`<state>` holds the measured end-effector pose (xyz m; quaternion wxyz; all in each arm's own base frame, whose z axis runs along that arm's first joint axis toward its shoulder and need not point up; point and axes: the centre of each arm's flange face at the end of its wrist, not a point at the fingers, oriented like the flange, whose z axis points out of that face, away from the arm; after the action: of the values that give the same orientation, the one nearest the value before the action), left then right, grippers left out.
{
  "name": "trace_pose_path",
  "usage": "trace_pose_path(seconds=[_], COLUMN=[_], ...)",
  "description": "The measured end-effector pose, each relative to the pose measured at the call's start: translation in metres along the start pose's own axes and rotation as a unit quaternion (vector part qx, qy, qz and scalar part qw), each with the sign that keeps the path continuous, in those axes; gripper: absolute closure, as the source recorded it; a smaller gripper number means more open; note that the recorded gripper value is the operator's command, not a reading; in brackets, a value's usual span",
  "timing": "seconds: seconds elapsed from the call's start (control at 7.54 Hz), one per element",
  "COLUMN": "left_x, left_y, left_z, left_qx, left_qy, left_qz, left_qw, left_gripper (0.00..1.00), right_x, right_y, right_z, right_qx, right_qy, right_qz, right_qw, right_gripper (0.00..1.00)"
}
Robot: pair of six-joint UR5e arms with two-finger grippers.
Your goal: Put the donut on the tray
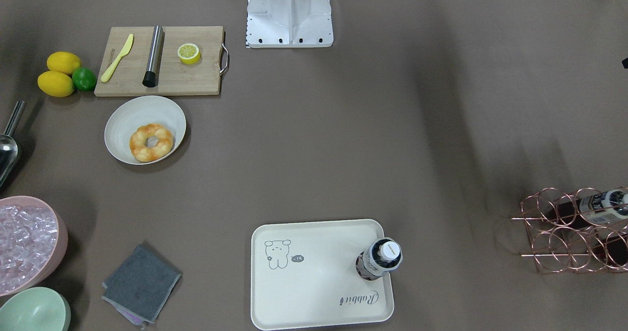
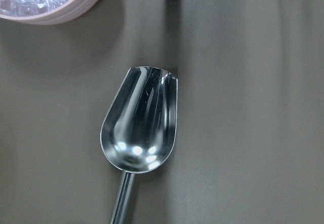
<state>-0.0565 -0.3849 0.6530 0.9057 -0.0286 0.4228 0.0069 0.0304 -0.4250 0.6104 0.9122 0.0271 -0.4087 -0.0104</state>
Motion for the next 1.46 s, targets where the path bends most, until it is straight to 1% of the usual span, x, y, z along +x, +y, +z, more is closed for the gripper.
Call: trace_pose_path(seconds=[1.46], left_x=[-0.0021], left_y=[-0.0015], left_z=[0.0077], left_qx=[-0.009], left_qy=[-0.002], left_qz=[0.0], left_qw=[1.0], left_gripper=[0.02], right_x=[-0.0041], right_y=[-0.0083], right_z=[0.0023], right_qx=[0.0], right_qy=[0.007], right_qz=[0.0], right_qw=[1.0], right_gripper=[0.0])
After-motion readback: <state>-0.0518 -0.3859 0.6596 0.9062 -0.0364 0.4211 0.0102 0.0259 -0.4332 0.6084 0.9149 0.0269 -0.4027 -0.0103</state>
